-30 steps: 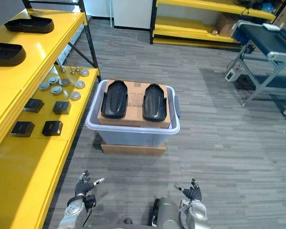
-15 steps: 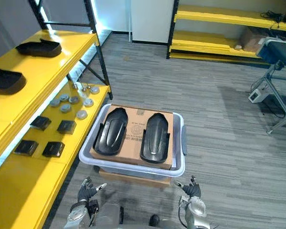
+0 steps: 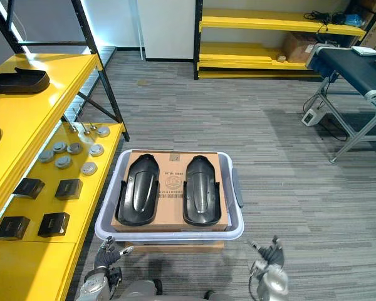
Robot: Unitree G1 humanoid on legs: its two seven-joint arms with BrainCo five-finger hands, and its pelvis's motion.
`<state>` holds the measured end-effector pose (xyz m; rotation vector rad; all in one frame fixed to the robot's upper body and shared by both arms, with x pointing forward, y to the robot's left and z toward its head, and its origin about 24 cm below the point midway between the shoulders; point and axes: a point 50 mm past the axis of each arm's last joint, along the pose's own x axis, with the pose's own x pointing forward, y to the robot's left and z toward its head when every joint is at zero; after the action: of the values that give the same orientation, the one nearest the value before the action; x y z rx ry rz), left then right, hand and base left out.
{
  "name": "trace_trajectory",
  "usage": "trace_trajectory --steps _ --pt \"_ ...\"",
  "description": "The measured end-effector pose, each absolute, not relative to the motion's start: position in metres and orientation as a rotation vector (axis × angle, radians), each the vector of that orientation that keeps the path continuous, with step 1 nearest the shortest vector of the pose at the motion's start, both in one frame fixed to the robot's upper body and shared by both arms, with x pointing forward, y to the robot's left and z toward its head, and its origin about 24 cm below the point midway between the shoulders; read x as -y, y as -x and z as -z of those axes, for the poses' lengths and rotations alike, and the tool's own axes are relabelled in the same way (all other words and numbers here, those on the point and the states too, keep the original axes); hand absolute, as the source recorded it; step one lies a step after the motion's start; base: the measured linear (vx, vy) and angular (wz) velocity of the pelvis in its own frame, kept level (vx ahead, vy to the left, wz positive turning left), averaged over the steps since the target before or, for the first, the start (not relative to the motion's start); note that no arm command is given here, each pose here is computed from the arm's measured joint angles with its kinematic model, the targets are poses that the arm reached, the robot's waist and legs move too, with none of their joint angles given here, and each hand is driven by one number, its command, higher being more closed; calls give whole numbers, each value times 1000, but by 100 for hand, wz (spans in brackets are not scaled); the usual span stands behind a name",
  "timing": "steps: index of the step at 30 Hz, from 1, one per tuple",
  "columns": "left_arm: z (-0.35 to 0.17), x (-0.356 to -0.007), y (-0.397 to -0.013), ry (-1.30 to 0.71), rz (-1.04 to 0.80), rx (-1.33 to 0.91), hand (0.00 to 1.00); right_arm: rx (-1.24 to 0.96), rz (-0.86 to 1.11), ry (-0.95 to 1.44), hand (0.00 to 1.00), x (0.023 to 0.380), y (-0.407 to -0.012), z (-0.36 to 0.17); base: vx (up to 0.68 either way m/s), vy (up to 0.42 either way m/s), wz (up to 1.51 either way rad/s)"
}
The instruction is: Walk over and take plastic housings, then place them on the shelf
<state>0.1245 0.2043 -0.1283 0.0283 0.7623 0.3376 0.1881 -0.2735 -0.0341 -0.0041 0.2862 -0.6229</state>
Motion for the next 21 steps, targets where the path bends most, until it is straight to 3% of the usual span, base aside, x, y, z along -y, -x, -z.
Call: trace_trajectory --steps 10,21 --pt "132 -204 -110 -43 -311 -799 0 -137 452 241 0 244 -227 0 62 1 11" --pt "128 -202 -123 -53 -285 -763 0 -240 421 415 0 226 -275 6 -112 25 24"
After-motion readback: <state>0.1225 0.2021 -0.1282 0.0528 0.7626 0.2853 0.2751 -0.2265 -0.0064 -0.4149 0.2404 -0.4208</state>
